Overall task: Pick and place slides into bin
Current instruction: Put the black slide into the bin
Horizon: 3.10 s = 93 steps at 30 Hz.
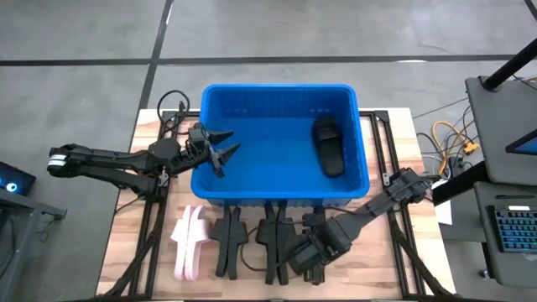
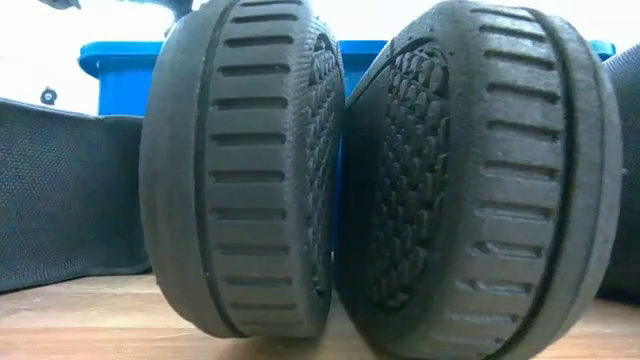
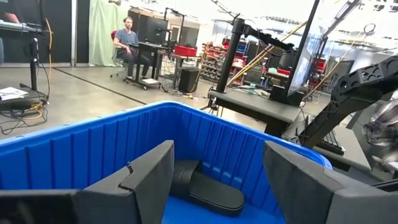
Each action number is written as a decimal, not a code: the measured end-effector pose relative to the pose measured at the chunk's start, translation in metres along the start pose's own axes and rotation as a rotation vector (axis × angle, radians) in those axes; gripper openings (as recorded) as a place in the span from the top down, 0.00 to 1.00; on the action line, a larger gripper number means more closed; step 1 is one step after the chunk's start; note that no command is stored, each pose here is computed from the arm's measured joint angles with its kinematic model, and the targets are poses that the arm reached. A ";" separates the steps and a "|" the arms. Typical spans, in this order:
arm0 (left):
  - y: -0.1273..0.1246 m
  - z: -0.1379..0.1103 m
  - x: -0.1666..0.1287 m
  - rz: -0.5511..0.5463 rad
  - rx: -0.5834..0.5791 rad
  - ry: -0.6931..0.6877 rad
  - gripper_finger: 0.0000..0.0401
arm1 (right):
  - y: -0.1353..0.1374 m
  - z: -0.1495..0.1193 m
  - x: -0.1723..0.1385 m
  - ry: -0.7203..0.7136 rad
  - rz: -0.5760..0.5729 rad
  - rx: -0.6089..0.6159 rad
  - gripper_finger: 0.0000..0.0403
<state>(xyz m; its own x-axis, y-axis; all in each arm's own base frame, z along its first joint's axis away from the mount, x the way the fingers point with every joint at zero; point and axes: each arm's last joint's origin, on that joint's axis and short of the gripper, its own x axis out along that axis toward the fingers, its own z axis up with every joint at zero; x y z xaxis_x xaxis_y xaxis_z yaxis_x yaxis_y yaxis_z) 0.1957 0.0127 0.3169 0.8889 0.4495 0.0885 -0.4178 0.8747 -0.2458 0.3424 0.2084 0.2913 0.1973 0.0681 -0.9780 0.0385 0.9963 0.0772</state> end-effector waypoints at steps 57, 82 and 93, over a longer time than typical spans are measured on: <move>0.004 0.012 -0.013 -0.011 0.010 -0.051 0.42 | -0.086 -0.016 0.058 0.223 0.351 -0.001 0.49; 0.004 0.012 -0.013 -0.011 0.011 -0.050 0.42 | -0.083 -0.016 0.075 0.208 0.551 0.023 0.68; 0.004 0.012 -0.013 -0.011 0.011 -0.049 0.42 | -0.074 -0.017 0.073 0.206 0.666 -0.058 0.97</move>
<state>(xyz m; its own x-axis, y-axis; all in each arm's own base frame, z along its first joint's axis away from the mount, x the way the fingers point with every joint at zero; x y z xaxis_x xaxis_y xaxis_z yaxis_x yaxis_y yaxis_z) 0.1797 0.0125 0.3258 0.8832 0.4481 0.1385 -0.4105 0.8813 -0.2341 0.3377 0.1407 0.2110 -0.0296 0.6679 -0.7437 -0.0796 0.7401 0.6678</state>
